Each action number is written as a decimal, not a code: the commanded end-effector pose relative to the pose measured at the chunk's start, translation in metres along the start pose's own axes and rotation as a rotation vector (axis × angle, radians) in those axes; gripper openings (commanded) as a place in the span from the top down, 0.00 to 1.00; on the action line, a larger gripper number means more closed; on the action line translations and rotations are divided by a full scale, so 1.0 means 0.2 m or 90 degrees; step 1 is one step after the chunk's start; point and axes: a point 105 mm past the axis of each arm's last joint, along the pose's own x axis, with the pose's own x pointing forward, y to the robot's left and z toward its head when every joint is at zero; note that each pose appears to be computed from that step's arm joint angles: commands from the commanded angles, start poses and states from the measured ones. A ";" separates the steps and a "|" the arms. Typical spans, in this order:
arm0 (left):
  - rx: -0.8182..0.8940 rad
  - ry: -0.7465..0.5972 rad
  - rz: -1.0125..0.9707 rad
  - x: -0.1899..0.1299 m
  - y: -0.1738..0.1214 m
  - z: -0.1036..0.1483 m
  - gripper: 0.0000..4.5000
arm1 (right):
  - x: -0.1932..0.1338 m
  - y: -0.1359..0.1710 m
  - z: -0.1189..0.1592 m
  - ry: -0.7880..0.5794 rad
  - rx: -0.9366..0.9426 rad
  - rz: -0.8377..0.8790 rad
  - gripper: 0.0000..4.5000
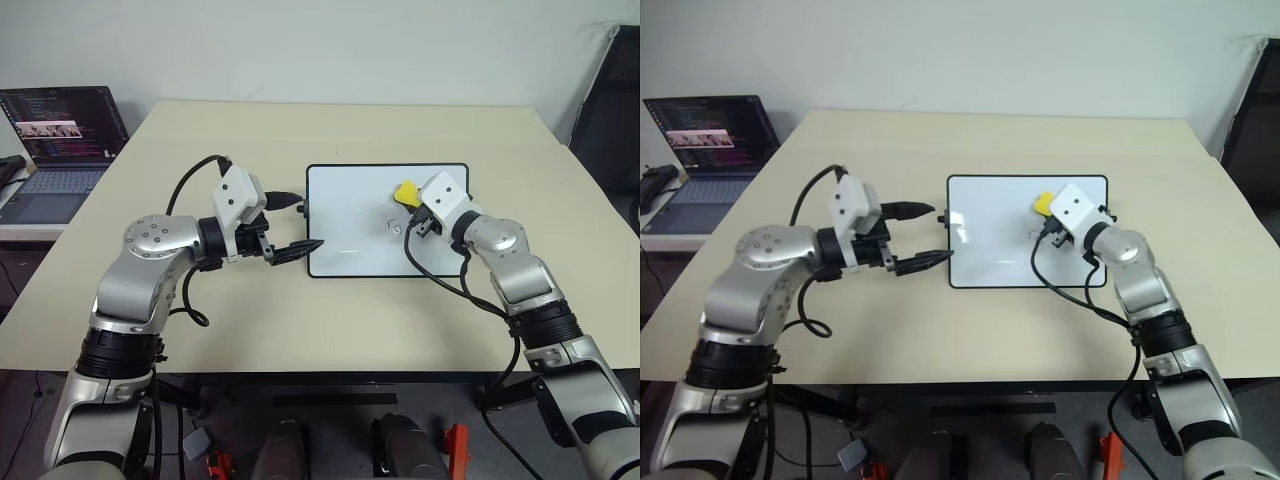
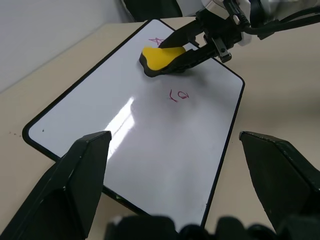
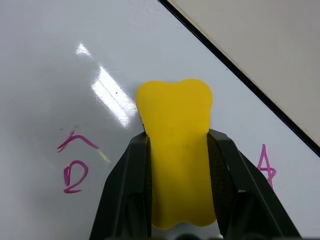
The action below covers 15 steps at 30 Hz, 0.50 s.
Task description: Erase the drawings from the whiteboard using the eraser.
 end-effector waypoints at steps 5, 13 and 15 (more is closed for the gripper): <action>0.024 -0.022 -0.005 0.01 0.01 0.07 0.00 | -0.13 0.37 -0.09 0.029 0.011 0.236 0.75; 0.023 -0.020 -0.004 0.01 0.02 0.06 0.00 | -0.09 0.22 -0.12 0.050 -0.010 0.128 0.75; 0.023 -0.020 -0.004 0.01 0.02 0.06 0.00 | -0.06 0.12 -0.12 0.052 -0.014 0.062 0.75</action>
